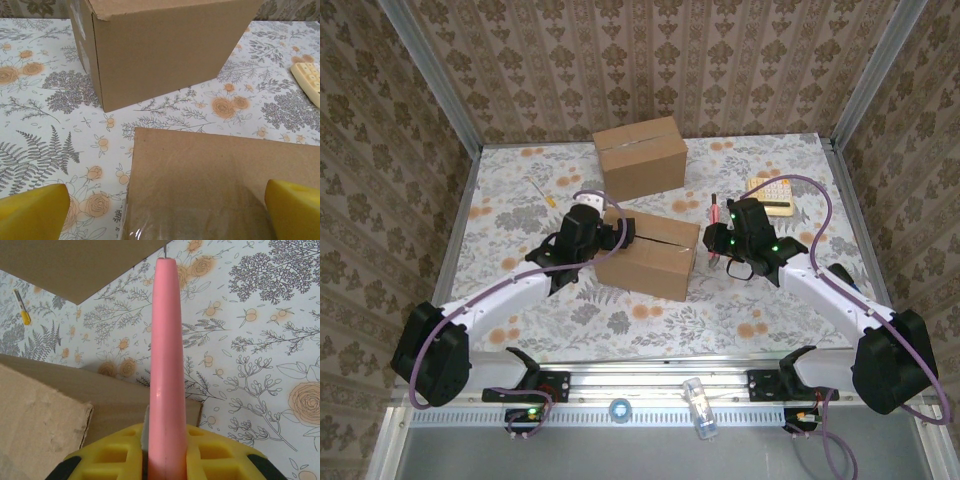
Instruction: Unpack the express box
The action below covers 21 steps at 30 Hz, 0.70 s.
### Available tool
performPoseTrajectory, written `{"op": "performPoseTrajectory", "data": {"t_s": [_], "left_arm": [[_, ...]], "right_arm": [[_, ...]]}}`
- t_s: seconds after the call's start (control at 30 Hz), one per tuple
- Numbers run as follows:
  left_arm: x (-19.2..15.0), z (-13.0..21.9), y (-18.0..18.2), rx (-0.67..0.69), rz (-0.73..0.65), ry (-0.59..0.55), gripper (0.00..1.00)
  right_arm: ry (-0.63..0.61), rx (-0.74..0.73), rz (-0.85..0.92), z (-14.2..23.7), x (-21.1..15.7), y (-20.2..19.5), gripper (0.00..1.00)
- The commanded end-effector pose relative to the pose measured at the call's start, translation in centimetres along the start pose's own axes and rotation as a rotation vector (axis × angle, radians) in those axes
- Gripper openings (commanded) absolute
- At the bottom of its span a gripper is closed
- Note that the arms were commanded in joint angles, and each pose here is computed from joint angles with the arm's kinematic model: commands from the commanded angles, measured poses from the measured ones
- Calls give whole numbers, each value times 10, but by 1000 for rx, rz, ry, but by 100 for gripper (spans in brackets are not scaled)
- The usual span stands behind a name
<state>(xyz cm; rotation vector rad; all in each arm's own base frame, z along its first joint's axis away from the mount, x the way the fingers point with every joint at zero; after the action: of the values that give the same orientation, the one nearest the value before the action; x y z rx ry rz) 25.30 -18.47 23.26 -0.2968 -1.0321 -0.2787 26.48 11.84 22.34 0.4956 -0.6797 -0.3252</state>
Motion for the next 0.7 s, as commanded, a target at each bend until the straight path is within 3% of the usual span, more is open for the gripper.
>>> {"op": "performPoseTrajectory", "data": {"t_s": [0.0,0.67], "left_arm": [[-1,1,-1,-12,49,-23,100],[-62,-8,13,105,102,190,99]], "right_arm": [[-3,8,20,1,0,0,0],[72,29,-8,18,0,9,0]]}}
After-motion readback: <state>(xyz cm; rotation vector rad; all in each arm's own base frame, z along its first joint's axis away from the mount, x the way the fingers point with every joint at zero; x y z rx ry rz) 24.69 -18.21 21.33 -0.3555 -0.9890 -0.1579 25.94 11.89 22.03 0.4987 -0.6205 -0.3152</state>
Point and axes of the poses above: each hand's point on the last joint's axis, 136 mm out from that joint toward the fingers, its own z axis back along the fingers, its own y axis along the line the jaws close on, x = y × z, the point moved 10 cm from there along z, back along the fingers, and after that the axes turned 7 degrees about -z, right-handed, at the moved point
